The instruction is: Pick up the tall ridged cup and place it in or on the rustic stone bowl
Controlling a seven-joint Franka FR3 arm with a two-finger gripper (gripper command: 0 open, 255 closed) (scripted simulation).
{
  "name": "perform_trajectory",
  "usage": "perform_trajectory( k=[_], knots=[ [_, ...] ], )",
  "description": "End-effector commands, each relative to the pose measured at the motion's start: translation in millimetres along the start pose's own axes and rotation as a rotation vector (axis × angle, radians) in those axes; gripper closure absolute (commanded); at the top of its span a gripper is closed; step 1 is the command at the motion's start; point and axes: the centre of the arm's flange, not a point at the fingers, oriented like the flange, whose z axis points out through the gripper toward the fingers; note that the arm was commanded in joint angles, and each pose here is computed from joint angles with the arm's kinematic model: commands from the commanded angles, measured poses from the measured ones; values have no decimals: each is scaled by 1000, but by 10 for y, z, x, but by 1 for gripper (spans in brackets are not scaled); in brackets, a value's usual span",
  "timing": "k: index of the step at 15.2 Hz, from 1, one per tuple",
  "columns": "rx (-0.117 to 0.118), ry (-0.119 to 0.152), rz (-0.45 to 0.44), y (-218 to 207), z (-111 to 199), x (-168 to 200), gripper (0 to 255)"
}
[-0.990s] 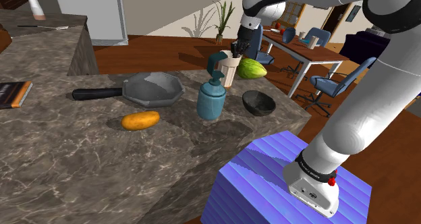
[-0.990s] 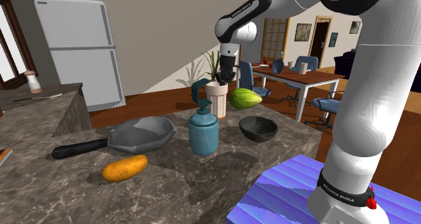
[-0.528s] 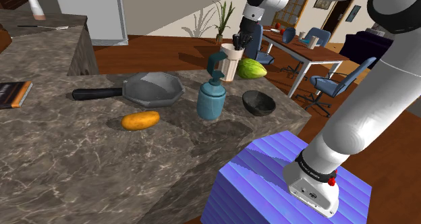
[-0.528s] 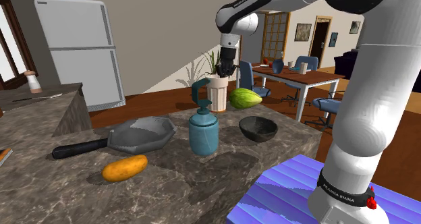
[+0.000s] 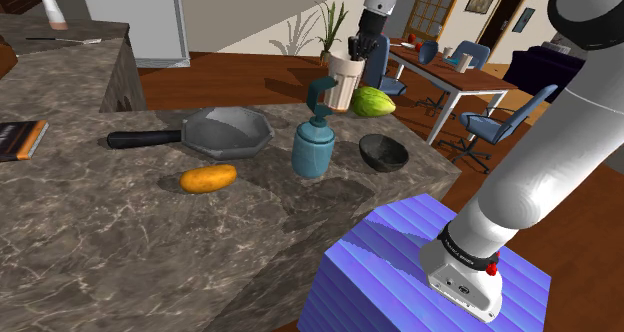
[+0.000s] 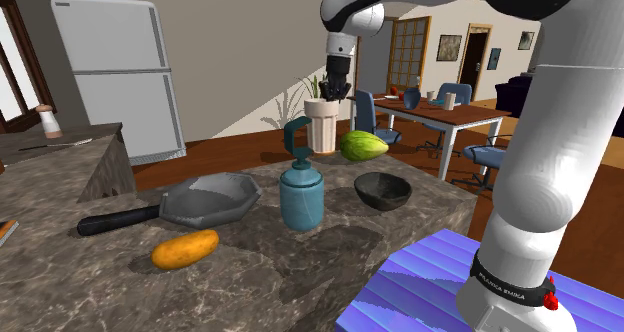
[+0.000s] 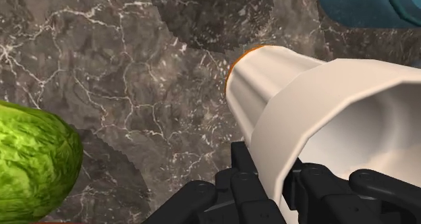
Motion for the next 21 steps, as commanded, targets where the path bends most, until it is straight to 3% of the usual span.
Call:
perform_trajectory(
  k=[1, 17, 21],
  knots=[
    [0, 1, 0, 31, -88, -107, 255],
    [0, 1, 0, 646, -788, -2038, 255],
    [0, 1, 0, 670, -578, -2046, 255]
  ],
)
